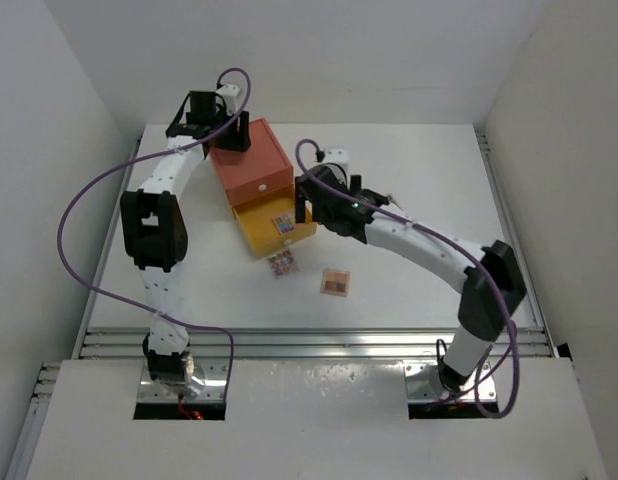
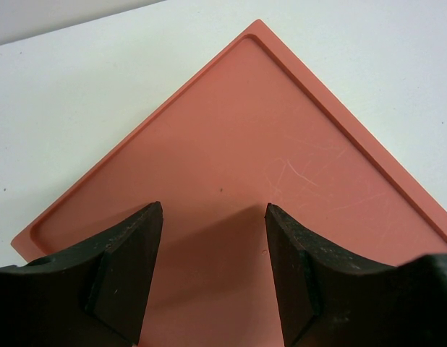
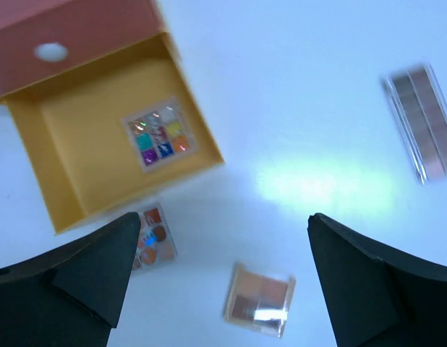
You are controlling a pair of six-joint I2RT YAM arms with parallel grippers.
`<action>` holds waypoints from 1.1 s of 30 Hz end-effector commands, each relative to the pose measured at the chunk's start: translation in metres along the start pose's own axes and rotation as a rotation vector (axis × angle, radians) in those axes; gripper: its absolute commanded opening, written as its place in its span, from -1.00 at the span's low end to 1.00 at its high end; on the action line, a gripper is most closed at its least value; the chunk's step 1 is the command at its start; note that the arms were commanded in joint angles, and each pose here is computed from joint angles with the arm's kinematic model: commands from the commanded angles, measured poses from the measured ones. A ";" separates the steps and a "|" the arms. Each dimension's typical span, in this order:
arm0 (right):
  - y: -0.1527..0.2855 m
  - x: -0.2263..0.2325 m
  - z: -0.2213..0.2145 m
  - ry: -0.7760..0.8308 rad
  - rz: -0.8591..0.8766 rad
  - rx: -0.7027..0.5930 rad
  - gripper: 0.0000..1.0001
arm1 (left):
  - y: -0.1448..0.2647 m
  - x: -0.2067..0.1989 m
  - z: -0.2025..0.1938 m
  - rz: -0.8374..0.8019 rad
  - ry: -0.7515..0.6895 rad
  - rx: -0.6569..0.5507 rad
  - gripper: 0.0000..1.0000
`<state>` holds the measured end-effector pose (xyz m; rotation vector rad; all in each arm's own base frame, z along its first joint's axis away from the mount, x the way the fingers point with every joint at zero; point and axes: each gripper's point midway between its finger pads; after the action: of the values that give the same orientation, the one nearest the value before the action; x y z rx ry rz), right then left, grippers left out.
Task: Organize the makeup
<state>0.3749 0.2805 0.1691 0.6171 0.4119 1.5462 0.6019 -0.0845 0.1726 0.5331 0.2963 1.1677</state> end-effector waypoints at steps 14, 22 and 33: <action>0.001 -0.079 -0.167 -0.206 -0.366 0.408 0.98 | -0.027 -0.030 -0.064 0.047 -0.008 0.219 0.32; -0.011 -0.061 -0.199 -0.149 -0.228 0.514 0.93 | -0.026 -0.022 -0.074 0.096 -0.012 0.249 0.32; -0.004 -0.059 -0.214 -0.131 -0.156 0.542 0.91 | -0.026 -0.031 -0.070 0.044 -0.006 0.229 0.32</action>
<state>0.2512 0.2353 -0.0110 1.0344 0.7722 1.1961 0.6081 -0.1025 0.1704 0.5815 0.2499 1.2521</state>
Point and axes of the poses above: each gripper's point midway between its finger pads, its own y axis back along the fingers, its own x axis along the line the jaws close on, z = x × y, and after that the axes turned 8 degrees about -y, right-handed
